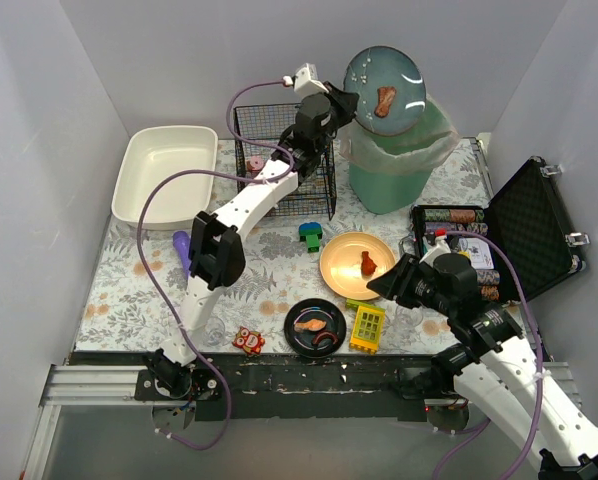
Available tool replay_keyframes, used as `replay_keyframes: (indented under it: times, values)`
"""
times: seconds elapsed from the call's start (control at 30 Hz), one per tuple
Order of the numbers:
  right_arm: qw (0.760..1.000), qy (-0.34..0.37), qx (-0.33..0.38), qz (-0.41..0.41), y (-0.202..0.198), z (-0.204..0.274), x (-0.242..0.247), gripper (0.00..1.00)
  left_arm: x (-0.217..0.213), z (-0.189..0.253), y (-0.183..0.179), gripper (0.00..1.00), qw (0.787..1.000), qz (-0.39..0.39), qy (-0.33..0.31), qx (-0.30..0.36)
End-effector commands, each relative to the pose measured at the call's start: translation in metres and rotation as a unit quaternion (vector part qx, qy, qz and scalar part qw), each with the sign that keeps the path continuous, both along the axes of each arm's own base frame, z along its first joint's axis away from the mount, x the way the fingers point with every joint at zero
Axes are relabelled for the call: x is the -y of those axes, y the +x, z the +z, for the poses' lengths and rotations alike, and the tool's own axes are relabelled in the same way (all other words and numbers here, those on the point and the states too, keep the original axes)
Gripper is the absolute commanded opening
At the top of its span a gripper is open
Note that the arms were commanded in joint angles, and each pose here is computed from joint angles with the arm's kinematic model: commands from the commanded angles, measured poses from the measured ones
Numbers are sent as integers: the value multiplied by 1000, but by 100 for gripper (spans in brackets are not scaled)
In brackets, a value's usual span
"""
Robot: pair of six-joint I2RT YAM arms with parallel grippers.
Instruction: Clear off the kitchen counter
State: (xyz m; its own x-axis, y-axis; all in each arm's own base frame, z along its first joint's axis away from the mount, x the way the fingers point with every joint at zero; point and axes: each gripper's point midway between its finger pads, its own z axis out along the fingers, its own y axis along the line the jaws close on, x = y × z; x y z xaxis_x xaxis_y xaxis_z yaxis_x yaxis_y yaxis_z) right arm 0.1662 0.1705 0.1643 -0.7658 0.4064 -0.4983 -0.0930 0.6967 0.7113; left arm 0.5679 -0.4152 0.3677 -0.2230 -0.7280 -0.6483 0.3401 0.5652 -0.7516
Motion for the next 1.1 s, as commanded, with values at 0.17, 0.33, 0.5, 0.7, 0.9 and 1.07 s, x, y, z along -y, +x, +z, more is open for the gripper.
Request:
replay_keyframes:
  times: [0.17, 0.33, 0.5, 0.7, 0.9, 1.07]
  values:
    - [1000, 4, -1, -14, 0, -4, 4, 50, -2, 121, -38, 0, 979, 30, -83, 182]
    - [1000, 6, -5, -15, 0, -8, 3, 49, 10, 126, -50, 0, 972, 30, -48, 229]
    - [1000, 7, -5, -14, -1, -9, 3, 49, 16, 127, -56, 0, 964, 37, -6, 263]
    - [1000, 12, -6, -11, -1, -9, 1, 49, 9, 135, -58, 0, 957, 62, 22, 284]
    - [1000, 14, -8, -9, -2, -10, 0, 48, -7, 159, -66, 0, 949, 88, 22, 301]
    - [1000, 16, -13, -9, -2, -12, -1, 47, -20, 189, -81, 0, 945, 88, -16, 313]
